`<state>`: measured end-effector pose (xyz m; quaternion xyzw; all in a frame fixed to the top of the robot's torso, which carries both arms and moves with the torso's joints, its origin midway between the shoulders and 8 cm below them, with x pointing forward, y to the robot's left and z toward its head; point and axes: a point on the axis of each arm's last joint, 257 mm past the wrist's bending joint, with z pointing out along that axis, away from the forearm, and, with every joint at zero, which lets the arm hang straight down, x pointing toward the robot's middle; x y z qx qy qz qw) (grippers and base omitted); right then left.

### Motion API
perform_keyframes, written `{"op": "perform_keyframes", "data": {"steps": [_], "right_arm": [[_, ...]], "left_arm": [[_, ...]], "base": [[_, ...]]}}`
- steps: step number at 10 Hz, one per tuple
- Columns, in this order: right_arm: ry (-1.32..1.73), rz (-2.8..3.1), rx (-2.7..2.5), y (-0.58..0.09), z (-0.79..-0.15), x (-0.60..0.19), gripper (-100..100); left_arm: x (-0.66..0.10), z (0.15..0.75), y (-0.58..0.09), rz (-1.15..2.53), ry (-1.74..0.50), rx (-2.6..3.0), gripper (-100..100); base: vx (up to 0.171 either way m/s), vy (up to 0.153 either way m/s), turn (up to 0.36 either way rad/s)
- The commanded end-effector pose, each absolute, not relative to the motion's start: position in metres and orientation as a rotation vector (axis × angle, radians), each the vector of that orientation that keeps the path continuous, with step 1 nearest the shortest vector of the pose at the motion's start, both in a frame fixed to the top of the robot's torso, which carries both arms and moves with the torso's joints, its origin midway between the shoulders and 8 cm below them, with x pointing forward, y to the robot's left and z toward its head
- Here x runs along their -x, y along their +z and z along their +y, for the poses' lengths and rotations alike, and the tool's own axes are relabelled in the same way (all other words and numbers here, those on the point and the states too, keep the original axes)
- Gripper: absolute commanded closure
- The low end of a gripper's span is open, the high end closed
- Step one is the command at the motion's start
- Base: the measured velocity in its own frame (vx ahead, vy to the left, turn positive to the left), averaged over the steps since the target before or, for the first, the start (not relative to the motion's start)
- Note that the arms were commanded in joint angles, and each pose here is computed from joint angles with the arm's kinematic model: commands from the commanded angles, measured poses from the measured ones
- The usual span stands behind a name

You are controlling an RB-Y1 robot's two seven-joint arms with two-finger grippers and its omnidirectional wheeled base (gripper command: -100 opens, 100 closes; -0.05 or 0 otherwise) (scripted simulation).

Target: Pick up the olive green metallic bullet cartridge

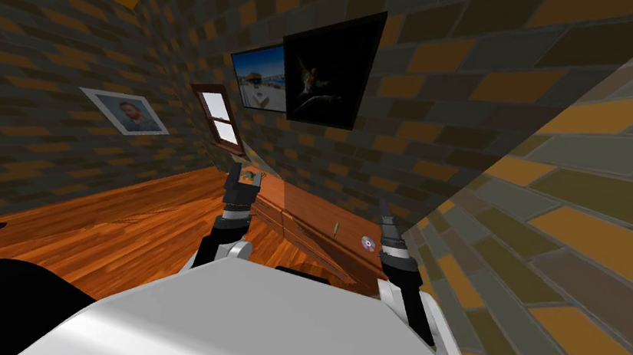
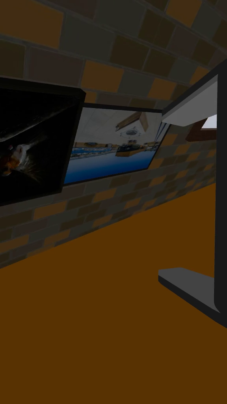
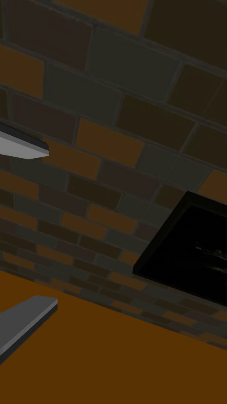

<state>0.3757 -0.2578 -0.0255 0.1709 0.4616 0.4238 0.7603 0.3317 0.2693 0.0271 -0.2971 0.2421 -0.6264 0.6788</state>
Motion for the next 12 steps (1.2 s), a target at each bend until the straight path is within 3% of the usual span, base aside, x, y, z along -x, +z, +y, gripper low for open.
{"op": "perform_keyframes", "data": {"steps": [1, 7, 12], "right_arm": [[0.884, 1.041, -0.348, -0.038, -0.259, -0.381, -100], [0.580, 1.331, -0.134, -0.139, -0.264, -0.394, -100], [0.385, 1.487, 0.043, -0.203, -0.272, -0.391, -100]], "left_arm": [[-0.332, 0.269, 0.027, 0.544, -1.407, 0.667, 0], [-0.332, 0.269, 0.027, 0.544, -1.407, 0.667, 0], [-0.332, 0.269, 0.027, 0.544, -1.407, 0.667, 0]], "base": [[-0.040, 0.120, 0.014], [-0.049, 0.160, 0.063], [-0.027, 0.117, 0.070]]}}
